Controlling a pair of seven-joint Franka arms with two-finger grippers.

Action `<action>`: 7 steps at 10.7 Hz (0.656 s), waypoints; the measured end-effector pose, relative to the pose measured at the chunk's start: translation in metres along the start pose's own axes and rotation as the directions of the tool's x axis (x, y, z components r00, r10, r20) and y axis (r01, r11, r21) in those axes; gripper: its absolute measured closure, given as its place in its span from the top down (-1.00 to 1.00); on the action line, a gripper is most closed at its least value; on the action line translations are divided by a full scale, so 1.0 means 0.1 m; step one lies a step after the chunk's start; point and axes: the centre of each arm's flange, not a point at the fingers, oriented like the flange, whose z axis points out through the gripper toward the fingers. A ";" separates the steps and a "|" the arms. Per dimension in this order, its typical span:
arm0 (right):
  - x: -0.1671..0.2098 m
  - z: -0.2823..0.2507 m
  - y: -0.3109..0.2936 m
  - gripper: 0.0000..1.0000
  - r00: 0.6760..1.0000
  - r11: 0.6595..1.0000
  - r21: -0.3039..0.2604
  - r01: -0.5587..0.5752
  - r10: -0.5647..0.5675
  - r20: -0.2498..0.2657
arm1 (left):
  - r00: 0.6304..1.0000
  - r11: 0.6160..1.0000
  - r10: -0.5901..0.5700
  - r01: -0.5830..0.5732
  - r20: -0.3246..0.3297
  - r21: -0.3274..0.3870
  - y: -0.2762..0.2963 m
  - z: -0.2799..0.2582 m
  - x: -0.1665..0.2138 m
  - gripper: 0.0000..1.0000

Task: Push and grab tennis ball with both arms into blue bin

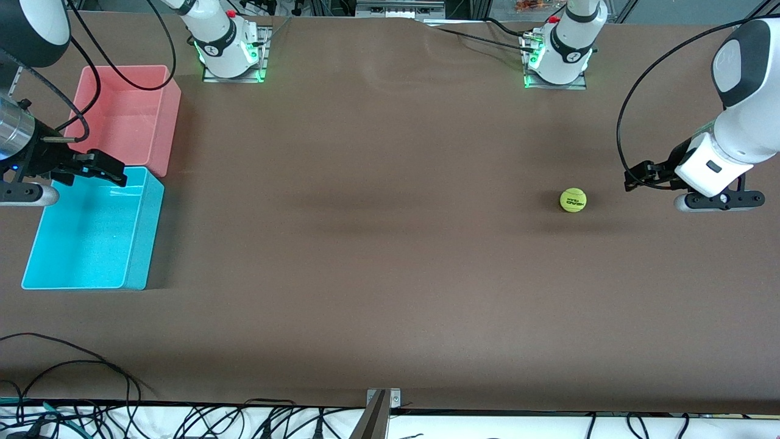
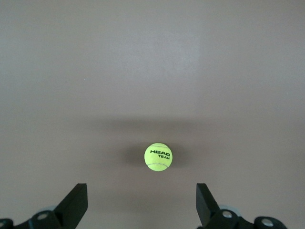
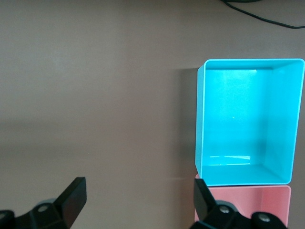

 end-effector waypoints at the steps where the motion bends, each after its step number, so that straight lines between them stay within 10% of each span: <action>1: 0.00 0.00 0.00 1.00 1.000 1.000 0.000 0.000 0.000 0.001 | 1.000 1.000 -0.007 0.007 -0.014 -0.001 -0.04 0.05 0.01 1.00; 7: 0.03 0.06 0.00 1.00 1.000 1.000 -0.001 0.000 0.000 0.008 | 0.999 1.000 -0.025 0.025 -0.027 -0.004 -0.15 1.14 -0.21 1.00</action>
